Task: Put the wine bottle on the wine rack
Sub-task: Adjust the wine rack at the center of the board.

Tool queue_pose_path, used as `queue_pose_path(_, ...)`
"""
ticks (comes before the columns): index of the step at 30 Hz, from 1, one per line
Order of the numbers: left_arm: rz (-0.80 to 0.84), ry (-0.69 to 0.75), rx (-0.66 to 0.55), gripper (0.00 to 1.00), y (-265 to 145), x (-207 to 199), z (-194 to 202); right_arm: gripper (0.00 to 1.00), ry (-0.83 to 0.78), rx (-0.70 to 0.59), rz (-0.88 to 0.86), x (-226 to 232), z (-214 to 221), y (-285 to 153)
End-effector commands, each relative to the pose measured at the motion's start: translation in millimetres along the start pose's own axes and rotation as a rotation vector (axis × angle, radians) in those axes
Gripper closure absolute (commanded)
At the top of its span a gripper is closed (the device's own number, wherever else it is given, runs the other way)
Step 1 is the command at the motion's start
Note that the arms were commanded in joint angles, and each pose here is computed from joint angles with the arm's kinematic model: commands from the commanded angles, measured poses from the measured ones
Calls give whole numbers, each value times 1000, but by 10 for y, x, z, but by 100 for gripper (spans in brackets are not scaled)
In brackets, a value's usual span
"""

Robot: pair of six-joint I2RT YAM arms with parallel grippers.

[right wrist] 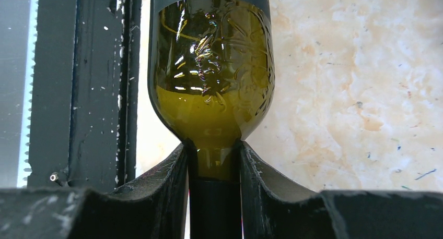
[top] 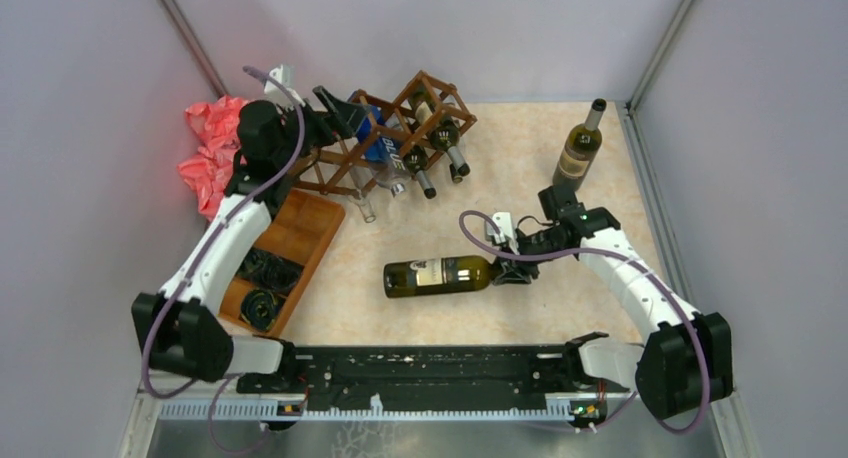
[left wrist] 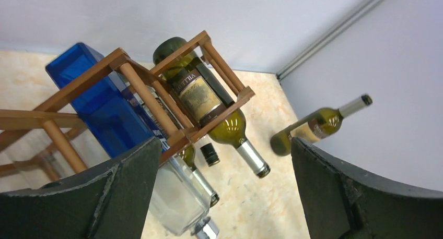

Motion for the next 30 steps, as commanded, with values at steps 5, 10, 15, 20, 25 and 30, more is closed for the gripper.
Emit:
queue_pose_path(5,158,308,-26,1,-718,-290,33,100,-110,-92,-41,139,-542,-275)
queue_pose_path(10,186,371,-57,1,-1049,-313,156,100,-170,-28,-72,210,-483,-340)
queue_pose_path(15,181,381,-78,1,-1215,-287,239,100,-188,-31,-60,167,-607,-366)
queue_pose_path(20,175,389,-89,1,-1266,-269,261,100,-134,-69,-16,186,-861,-214)
queue_pose_path(25,148,431,-120,1,-1389,-247,239,100,-124,-157,84,232,-1156,-8)
queue_pose_path(30,94,464,-173,1,-1479,-195,170,100,-24,-244,155,292,-1322,202)
Point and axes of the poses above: each gripper's point midway between its finger pads, its own y axis out along the fingers, its own x axis along the line the jaws close on, z = x × y, the point moved 3 cm from there along -y, back along the fingers
